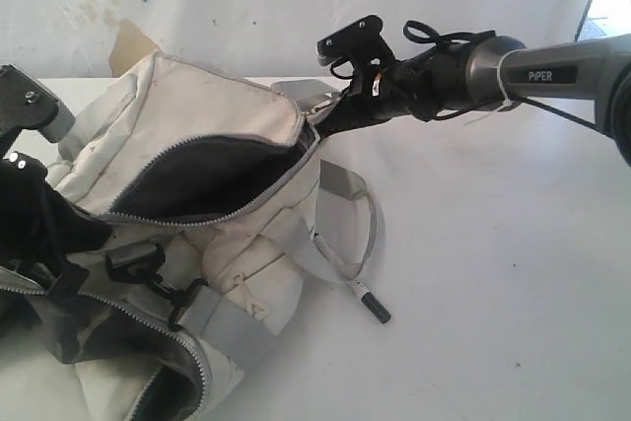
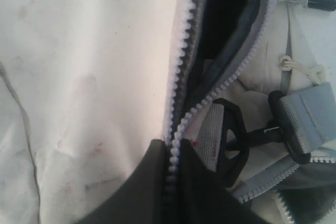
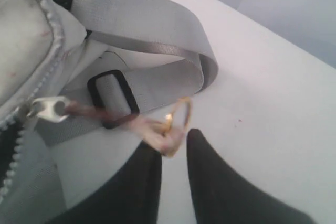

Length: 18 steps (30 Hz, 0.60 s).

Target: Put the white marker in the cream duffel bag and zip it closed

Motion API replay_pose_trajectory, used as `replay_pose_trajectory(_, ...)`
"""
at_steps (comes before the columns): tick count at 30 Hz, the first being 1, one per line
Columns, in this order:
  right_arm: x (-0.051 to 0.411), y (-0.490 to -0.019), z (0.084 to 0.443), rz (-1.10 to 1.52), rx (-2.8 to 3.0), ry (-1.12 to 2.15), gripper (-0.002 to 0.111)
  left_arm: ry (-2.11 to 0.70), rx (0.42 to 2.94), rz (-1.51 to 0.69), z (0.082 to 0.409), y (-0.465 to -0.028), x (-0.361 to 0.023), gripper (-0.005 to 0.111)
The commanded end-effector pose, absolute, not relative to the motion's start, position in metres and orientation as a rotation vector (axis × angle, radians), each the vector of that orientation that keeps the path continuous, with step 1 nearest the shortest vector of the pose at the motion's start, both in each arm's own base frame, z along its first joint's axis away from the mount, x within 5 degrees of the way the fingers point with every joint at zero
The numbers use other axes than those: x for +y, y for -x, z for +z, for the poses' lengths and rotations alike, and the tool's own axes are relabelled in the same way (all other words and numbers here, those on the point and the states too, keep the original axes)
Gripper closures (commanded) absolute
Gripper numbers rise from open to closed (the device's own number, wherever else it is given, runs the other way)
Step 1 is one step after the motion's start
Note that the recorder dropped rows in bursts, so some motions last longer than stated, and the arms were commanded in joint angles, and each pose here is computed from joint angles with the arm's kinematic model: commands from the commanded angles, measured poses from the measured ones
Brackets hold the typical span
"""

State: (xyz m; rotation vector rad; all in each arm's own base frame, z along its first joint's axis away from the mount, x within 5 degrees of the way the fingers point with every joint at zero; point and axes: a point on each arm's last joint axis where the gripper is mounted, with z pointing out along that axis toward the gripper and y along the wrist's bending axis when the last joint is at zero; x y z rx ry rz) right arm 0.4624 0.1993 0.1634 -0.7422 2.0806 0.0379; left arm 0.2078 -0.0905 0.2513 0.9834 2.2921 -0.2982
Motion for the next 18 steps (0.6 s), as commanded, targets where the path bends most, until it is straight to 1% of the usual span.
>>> replay_pose_trajectory(1, 0.191, -0.459, 0.181, 0.097, 2.157, 0.612, 0.061, -0.967, 2.28, -0.291, 0.253, -0.207, -0.09, 0.107)
replay_pose_trajectory(3, 0.19, -0.455, 0.185, 0.14, 2.211, 0.553, 0.046, -0.964, 2.277, -0.288, 0.253, -0.207, -0.09, 0.107)
replay_pose_trajectory(4, 0.19, -0.452, 0.187, 0.155, 2.238, 0.538, 0.042, -0.96, 2.273, -0.285, 0.253, -0.208, -0.09, 0.107)
replay_pose_trajectory(6, 0.189, -0.448, 0.193, 0.172, 2.279, 0.518, 0.041, -0.954, 2.266, -0.279, 0.254, -0.209, -0.09, 0.105)
replay_pose_trajectory(8, 0.188, -0.443, 0.199, 0.183, 2.32, 0.508, 0.043, -0.947, 2.258, -0.272, 0.254, -0.209, -0.089, 0.1)
replay_pose_trajectory(11, 0.184, -0.435, 0.21, 0.17, 2.374, 0.529, 0.046, -0.898, 2.251, -0.3, 0.256, -0.211, -0.091, 0.083)
replay_pose_trajectory(12, 0.183, -0.432, 0.213, 0.166, 2.392, 0.537, 0.048, -0.875, 2.25, -0.319, 0.257, -0.211, -0.092, 0.074)
replay_pose_trajectory(15, 0.179, -0.422, 0.222, 0.154, 2.46, 0.553, 0.053, -0.803, 2.255, -0.39, 0.259, -0.211, -0.095, 0.051)
replay_pose_trajectory(18, 0.175, -0.412, 0.229, 0.139, 2.539, 0.572, 0.06, -0.767, 2.268, -0.456, 0.261, -0.21, -0.098, 0.034)
